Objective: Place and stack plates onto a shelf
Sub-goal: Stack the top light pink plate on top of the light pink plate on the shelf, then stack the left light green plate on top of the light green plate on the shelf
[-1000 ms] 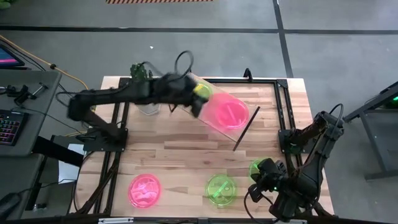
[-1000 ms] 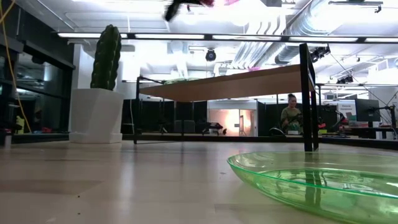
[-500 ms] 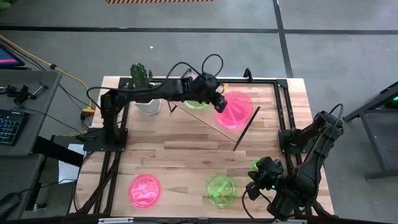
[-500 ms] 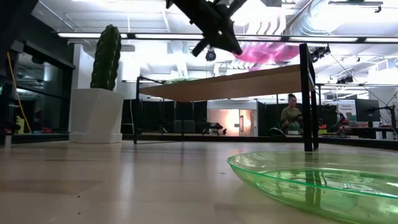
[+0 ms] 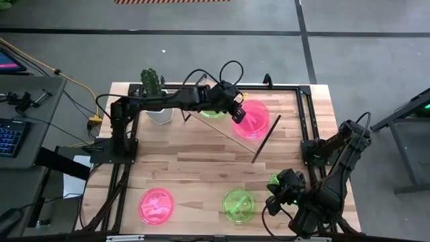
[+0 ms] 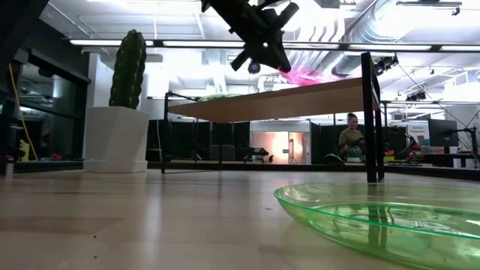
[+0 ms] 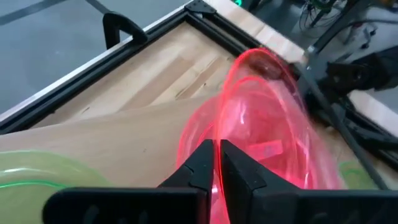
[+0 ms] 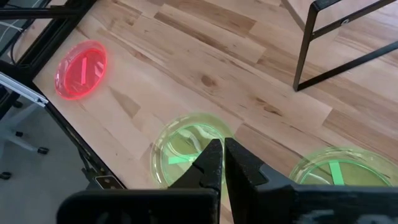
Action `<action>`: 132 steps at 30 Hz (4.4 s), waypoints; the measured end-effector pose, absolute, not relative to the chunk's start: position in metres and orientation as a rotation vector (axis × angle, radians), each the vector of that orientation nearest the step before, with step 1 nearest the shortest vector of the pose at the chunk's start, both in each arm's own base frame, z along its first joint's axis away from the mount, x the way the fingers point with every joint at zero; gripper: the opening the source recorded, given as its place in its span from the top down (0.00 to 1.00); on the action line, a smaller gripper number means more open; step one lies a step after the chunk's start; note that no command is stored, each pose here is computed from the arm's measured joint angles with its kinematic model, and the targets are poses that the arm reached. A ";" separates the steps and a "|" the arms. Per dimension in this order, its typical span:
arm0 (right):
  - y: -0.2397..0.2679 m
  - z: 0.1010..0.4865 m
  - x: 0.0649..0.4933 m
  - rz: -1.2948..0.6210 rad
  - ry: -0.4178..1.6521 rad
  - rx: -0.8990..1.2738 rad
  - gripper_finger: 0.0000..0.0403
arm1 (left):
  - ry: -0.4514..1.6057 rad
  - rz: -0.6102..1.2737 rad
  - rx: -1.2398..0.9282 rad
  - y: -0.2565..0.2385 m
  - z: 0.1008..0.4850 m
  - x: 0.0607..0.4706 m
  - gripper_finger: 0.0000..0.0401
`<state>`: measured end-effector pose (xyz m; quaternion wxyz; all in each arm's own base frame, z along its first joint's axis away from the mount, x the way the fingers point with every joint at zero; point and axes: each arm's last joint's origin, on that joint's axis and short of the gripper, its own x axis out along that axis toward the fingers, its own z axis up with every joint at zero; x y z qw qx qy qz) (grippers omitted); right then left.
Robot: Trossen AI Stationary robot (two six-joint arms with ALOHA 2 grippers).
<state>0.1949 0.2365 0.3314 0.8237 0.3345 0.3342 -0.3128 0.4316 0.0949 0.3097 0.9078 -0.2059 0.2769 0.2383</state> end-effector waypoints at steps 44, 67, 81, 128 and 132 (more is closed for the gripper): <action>0.233 0.331 0.193 -0.687 0.714 0.657 1.00 | 0.500 0.174 -0.355 0.062 0.373 0.396 0.56; 0.243 0.255 0.207 -0.505 1.158 0.835 1.00 | -0.069 0.084 -0.506 -0.026 0.358 0.227 0.56; 0.232 0.180 0.218 -0.389 0.813 1.245 0.84 | -0.116 0.073 -0.511 -0.024 0.367 0.216 0.56; 0.219 0.129 0.243 -0.566 0.768 1.314 0.99 | -0.126 0.104 -0.467 -0.023 0.369 0.212 0.56; 0.226 0.148 0.246 -0.430 0.690 1.333 1.00 | -0.152 0.100 -0.459 -0.022 0.374 0.205 0.56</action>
